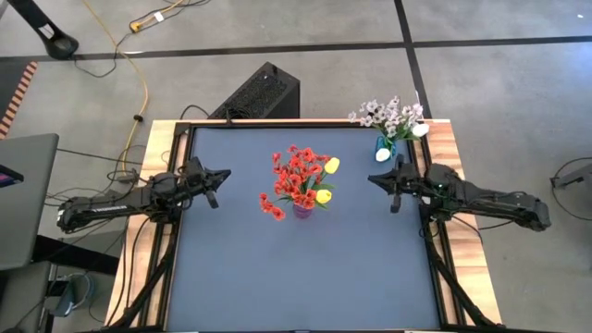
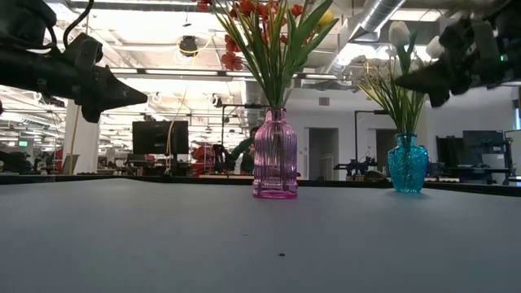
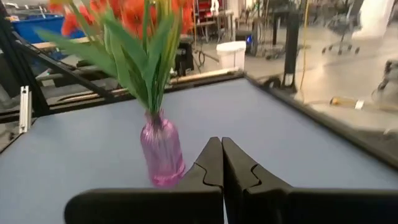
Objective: Sort flowers into vase by color
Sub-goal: Return to Home Position
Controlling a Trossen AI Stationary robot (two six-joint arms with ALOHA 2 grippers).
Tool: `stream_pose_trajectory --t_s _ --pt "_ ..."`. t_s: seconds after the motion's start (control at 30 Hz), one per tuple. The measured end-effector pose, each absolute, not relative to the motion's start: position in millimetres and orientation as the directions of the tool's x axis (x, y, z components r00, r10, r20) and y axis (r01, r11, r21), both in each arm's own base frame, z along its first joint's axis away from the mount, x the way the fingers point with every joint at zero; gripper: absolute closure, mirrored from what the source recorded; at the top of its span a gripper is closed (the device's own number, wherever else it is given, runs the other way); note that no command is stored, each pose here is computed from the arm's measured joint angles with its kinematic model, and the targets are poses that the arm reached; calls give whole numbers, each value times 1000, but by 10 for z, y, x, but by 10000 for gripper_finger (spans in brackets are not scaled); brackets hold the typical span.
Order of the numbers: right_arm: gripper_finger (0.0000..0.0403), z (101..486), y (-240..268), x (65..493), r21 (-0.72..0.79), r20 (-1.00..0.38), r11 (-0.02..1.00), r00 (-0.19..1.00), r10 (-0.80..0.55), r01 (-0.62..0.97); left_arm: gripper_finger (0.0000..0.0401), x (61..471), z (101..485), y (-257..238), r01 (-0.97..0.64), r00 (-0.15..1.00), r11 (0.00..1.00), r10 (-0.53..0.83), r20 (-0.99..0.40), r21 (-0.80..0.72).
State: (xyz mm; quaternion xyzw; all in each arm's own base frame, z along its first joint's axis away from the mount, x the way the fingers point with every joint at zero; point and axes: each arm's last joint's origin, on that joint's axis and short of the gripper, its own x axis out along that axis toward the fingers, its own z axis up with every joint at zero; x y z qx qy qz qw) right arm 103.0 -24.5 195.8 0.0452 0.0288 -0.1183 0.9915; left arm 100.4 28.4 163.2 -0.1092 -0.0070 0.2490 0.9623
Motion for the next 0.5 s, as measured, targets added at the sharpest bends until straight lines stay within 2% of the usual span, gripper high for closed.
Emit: stream_pose_trajectory --t_s 0.13,0.3,0.5 --pt "385 1719 -236 1062 144 -88 964 973 -214 225 401 1004 1628 284 -479 876 853 481 -46 -208" --pt "383 1683 -227 1065 148 -96 965 974 -204 217 401 1006 1626 280 -462 884 853 466 -47 -242" --pt "378 1555 -221 1045 153 -230 957 951 -207 246 401 1006 1624 280 -464 884 860 465 -48 -212"
